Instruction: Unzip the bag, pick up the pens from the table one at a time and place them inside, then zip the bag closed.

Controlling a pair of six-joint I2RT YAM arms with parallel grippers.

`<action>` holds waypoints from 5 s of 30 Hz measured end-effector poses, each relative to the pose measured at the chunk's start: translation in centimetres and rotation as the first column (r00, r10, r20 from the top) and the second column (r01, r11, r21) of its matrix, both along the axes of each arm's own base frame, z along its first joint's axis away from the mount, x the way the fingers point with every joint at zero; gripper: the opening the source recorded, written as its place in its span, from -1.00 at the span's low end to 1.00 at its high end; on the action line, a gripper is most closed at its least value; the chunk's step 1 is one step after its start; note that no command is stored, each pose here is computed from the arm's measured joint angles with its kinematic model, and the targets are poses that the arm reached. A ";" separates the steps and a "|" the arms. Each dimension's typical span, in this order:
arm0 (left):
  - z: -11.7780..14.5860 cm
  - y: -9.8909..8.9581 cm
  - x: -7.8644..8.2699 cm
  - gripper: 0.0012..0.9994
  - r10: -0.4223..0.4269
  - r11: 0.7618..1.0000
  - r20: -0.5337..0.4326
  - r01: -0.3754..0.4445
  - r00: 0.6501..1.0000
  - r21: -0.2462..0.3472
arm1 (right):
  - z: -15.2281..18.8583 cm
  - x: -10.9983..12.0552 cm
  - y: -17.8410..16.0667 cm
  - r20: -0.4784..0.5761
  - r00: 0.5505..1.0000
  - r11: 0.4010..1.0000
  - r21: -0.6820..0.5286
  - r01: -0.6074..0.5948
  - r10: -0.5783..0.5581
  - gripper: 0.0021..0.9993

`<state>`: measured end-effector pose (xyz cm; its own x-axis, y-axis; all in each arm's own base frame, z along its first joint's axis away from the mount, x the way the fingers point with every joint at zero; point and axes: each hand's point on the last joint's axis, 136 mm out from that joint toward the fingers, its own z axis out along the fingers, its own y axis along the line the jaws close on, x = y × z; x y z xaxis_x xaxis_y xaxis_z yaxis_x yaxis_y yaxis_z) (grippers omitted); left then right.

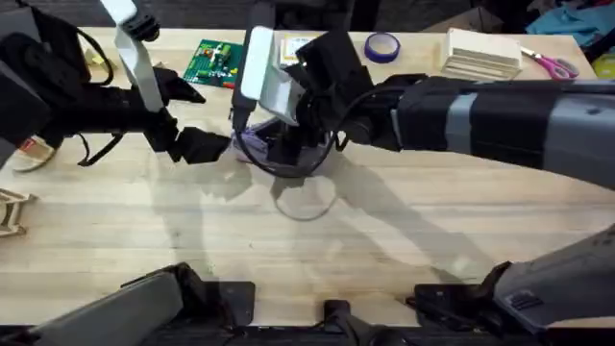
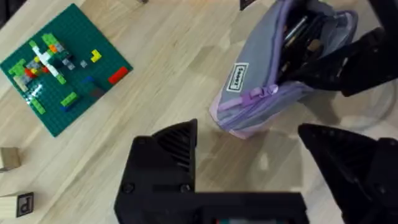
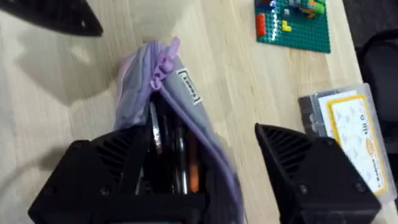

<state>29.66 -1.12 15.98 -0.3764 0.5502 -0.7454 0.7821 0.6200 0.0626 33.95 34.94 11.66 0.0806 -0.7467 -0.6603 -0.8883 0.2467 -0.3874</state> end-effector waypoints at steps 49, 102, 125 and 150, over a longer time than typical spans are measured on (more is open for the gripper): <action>-5.6 2.0 1.8 0.99 -0.093 0.932 0.103 0.123 0.990 -0.342 | 6.2 -3.2 0.3 -0.619 0.738 0.801 0.282 0.528 -0.269 1.00; -5.6 2.0 1.8 0.99 -0.094 0.931 0.102 0.123 0.990 -0.344 | -0.2 0.4 6.2 -0.623 0.652 0.766 0.127 0.630 -0.433 0.24; -5.6 2.0 1.8 0.99 -0.094 0.931 0.102 0.123 0.990 -0.344 | -0.1 0.4 6.3 -0.634 0.643 0.761 0.129 0.636 -0.430 -0.94; -5.5 1.3 1.1 0.99 -0.102 0.920 0.057 0.116 0.993 -0.375 | 3.1 0.2 6.1 -0.628 0.663 0.756 0.176 0.631 -0.407 -0.94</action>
<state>30.78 0.18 10.43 -0.2991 0.2614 -0.9177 0.8479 0.5141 -0.1299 34.12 41.03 14.74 -0.6839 -0.2588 -0.6822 -0.5898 0.7465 0.3080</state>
